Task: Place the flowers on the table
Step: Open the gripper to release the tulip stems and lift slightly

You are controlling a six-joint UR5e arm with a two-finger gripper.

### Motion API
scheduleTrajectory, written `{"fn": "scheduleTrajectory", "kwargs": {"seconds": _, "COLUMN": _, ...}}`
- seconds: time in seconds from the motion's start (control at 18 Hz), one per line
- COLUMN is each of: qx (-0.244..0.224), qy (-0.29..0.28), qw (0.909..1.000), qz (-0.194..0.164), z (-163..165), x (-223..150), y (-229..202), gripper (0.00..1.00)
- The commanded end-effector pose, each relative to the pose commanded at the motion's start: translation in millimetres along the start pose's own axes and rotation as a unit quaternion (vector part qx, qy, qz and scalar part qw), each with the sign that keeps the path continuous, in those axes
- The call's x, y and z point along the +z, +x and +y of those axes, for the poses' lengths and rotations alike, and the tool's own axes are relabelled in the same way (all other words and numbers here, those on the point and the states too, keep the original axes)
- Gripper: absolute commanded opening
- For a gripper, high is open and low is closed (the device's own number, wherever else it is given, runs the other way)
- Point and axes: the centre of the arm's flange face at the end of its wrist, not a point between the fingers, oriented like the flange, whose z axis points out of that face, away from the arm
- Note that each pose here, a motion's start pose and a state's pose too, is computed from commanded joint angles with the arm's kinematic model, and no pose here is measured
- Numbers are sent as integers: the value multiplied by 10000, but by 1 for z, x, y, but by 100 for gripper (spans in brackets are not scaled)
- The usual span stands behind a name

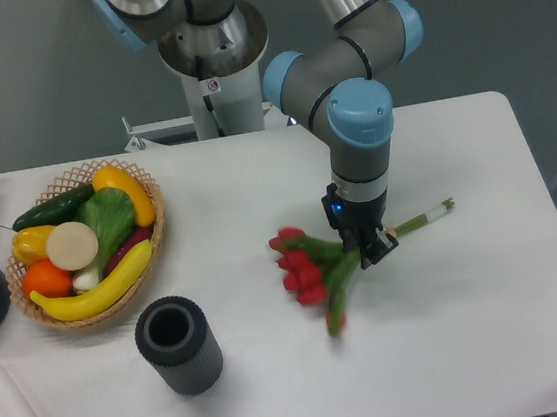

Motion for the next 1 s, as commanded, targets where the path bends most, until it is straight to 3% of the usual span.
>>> {"fn": "scheduleTrajectory", "kwargs": {"seconds": 0.06, "qx": 19, "qy": 8, "qw": 10000, "qz": -45, "z": -1, "x": -3, "y": -2, "gripper": 62}}
{"fn": "scheduleTrajectory", "kwargs": {"seconds": 0.17, "qx": 22, "qy": 76, "qw": 9999, "qz": -152, "z": -4, "x": -13, "y": -7, "gripper": 100}}
{"fn": "scheduleTrajectory", "kwargs": {"seconds": 0.33, "qx": -29, "qy": 419, "qw": 9988, "qz": -245, "z": -10, "x": -24, "y": -9, "gripper": 100}}
{"fn": "scheduleTrajectory", "kwargs": {"seconds": 0.44, "qx": -130, "qy": 640, "qw": 9967, "qz": -482, "z": -14, "x": -51, "y": -13, "gripper": 100}}
{"fn": "scheduleTrajectory", "kwargs": {"seconds": 0.61, "qx": -957, "qy": 1003, "qw": 9863, "qz": -891, "z": -31, "x": -108, "y": -42, "gripper": 100}}
{"fn": "scheduleTrajectory", "kwargs": {"seconds": 0.83, "qx": -1022, "qy": 1048, "qw": 9830, "qz": -1109, "z": -40, "x": -157, "y": -65, "gripper": 100}}
{"fn": "scheduleTrajectory", "kwargs": {"seconds": 1.0, "qx": -1121, "qy": 988, "qw": 9862, "qz": -708, "z": -37, "x": -208, "y": -88, "gripper": 100}}
